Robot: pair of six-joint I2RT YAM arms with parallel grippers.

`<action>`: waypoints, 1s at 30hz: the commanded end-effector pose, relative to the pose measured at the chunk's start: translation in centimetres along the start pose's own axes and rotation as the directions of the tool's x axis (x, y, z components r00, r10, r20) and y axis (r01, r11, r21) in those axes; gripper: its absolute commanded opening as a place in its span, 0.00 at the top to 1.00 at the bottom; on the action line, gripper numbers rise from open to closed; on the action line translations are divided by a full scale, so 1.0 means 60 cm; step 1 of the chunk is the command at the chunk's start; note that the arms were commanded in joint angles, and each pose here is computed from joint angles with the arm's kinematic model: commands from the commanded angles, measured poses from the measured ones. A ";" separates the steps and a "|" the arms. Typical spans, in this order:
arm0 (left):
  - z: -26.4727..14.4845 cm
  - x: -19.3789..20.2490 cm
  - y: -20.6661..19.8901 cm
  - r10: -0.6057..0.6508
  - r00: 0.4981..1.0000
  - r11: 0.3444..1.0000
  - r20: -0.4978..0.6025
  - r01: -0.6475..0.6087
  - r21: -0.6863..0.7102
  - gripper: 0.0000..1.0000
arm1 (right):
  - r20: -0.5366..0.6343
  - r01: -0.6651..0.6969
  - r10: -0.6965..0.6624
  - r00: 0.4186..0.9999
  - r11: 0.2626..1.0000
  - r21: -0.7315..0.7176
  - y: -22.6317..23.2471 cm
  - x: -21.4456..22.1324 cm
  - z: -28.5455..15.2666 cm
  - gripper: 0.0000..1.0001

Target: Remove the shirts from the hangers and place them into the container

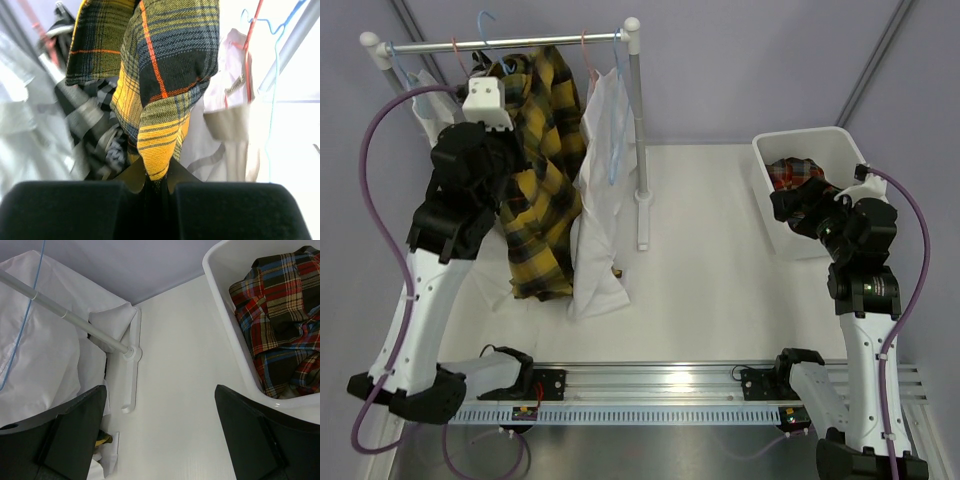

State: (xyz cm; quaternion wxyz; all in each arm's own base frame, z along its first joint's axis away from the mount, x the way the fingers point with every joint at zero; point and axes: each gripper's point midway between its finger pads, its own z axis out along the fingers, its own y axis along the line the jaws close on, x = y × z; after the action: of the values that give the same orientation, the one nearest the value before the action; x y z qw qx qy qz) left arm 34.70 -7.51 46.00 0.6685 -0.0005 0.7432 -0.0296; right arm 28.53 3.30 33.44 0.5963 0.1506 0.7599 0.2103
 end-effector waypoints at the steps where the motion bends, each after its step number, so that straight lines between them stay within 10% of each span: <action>1: -0.036 0.008 0.022 -0.002 1.000 1.000 0.020 0.003 -0.027 1.00 | 0.023 0.051 -0.050 0.998 0.997 -0.058 0.022 -0.009 -0.004 0.01; 20: -0.210 0.248 0.007 0.090 0.907 0.976 -0.412 0.002 0.216 1.00 | -0.043 0.212 -0.223 0.974 0.960 -0.182 0.074 0.030 0.002 0.00; 30: -0.267 0.195 -0.124 0.179 0.924 0.740 -0.337 0.100 0.665 1.00 | -0.096 0.233 -0.275 0.957 0.921 -0.313 0.115 0.055 -0.004 0.01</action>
State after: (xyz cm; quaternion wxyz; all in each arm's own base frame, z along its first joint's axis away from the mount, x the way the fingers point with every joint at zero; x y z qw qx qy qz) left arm 18.76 -11.64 32.67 0.4482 0.1907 0.8505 -0.1985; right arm 28.17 9.40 31.85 0.5682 -0.0106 0.7899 0.2304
